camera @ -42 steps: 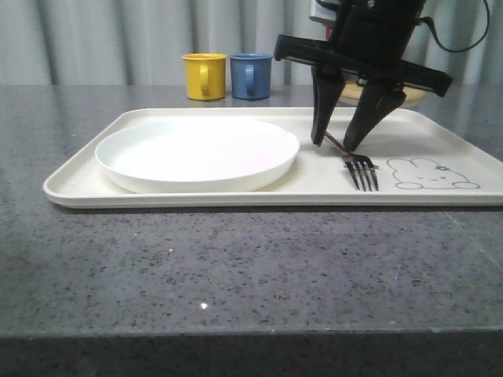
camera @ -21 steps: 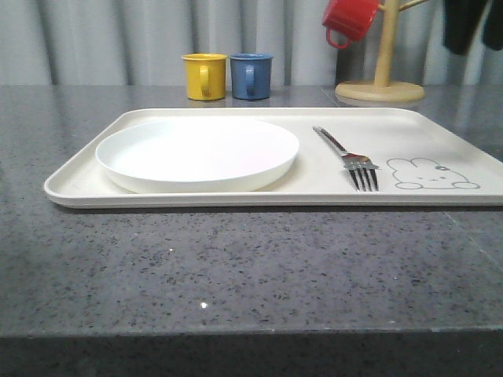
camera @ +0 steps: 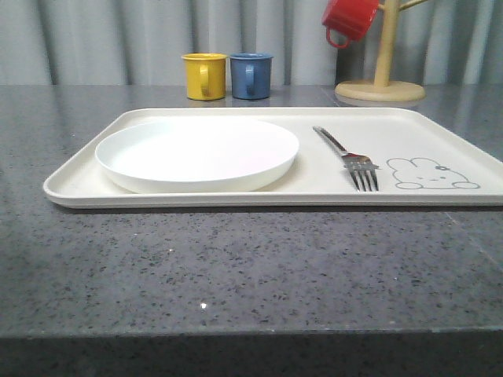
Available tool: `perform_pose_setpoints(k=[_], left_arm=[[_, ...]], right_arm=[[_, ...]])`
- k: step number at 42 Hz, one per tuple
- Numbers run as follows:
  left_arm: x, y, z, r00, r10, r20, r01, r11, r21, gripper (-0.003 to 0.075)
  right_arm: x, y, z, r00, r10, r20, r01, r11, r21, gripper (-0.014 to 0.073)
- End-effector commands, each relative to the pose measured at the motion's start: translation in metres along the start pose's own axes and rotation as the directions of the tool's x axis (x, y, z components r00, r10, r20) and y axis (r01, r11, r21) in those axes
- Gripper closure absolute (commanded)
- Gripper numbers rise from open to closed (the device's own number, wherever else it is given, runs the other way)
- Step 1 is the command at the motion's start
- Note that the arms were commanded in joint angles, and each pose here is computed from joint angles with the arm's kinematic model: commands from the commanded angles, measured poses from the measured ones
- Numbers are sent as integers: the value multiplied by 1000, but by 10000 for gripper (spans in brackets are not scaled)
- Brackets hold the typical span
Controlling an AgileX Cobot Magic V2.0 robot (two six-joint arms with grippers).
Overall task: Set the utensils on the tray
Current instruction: 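Open the right gripper and lift it off the fork, then grasp the steel chopsticks with the right gripper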
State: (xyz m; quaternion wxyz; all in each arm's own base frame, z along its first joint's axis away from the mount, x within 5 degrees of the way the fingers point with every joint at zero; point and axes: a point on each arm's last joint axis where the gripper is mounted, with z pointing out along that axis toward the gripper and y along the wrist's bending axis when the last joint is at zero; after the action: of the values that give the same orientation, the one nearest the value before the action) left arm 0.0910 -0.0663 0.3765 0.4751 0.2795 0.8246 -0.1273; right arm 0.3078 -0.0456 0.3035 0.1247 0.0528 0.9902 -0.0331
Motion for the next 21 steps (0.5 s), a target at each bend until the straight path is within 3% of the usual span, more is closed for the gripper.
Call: perform_pose_setpoints(k=[1,21], left_arm=[[-12,0,-5,996,-2,95,2,1000,7,229],[-12,0,-5,996,-2,95,2,1000,7,229]], right_arm=[[-3,-10,-7,999,-8,39,8,1000,4,245],[-15,-6,28,1000,-4,-24,3,999,-47,245]])
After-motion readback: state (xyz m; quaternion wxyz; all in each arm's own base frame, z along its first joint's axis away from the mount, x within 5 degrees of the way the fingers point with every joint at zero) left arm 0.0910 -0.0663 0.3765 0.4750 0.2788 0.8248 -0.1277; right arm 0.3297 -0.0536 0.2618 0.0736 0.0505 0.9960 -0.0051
